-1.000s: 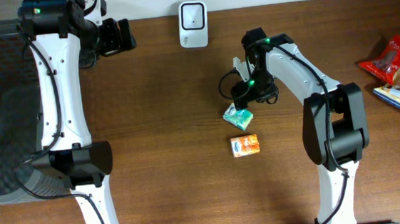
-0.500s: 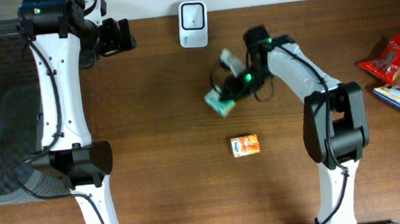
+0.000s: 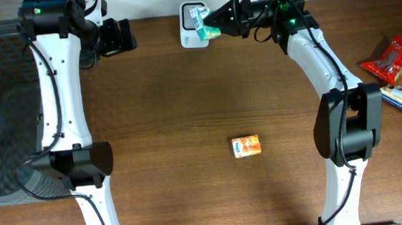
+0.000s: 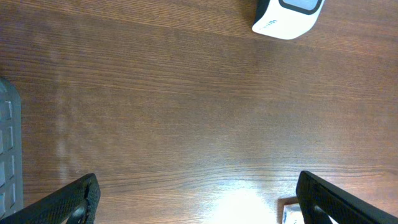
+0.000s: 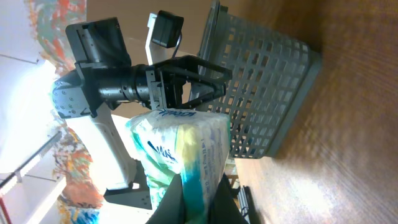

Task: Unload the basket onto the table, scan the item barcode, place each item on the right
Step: 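Carry the teal tissue pack right and release it on the table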

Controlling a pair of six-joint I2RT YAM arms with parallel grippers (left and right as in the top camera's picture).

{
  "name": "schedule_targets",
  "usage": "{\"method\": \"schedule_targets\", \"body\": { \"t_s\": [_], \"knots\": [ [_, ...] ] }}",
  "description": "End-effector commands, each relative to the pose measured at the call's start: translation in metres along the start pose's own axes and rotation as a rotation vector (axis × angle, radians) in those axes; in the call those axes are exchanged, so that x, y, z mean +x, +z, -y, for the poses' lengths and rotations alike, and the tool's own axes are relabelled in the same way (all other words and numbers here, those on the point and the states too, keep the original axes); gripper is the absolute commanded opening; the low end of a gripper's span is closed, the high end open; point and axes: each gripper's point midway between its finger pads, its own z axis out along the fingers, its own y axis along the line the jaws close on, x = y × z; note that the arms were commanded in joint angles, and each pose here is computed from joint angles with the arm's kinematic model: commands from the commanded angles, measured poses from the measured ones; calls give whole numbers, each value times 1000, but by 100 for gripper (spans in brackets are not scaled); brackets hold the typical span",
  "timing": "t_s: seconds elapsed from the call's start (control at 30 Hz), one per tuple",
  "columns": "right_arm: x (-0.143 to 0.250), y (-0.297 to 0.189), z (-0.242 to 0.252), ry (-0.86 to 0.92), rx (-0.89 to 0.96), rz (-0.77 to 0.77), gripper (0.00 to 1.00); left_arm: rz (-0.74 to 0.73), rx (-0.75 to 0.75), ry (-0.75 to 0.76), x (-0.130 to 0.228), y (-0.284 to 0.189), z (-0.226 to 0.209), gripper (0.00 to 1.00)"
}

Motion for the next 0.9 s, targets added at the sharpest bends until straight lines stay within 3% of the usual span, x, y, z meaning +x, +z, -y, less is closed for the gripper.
{"method": "schedule_targets", "body": {
  "t_s": [0.0,0.07,0.17,0.23,0.27,0.33,0.4,0.47,0.53,0.6,0.63,0.7,0.87],
  "knots": [
    [2,-4,-10,-12,-10,-18,4,13,1,-6,-1,-4,0,99],
    [1,-4,-10,-12,-7,-10,4,13,1,-6,-1,-4,0,99],
    [-11,12,-24,-257,2,41,4,12,1,-6,-1,-4,0,99],
    [-41,29,-26,-371,53,215,4,12,1,-6,-1,-4,0,99],
    [-67,20,0,-354,177,368,4,12,1,-6,-1,-4,0,99],
    [-104,-35,78,-277,658,659,4,12,1,-6,-1,-4,0,99],
    [-117,-91,88,-369,1088,776,4,12,1,-6,-1,-4,0,99],
    [-125,-128,70,-569,1495,821,4,12,1,-6,-1,-4,0,99],
    [-130,-97,79,-878,1711,592,4,12,1,-6,-1,-4,0,99],
    [-129,-78,99,-999,1839,463,4,12,1,-6,-1,-4,-1,99],
    [-127,-55,124,-1109,1866,318,4,12,1,-6,-1,-4,-1,99],
    [-127,-35,157,-1226,1883,186,4,13,1,-6,-1,-4,-1,99],
    [-123,-4,178,-1295,1728,122,4,13,1,-6,-1,-4,0,99]
  ]
}}
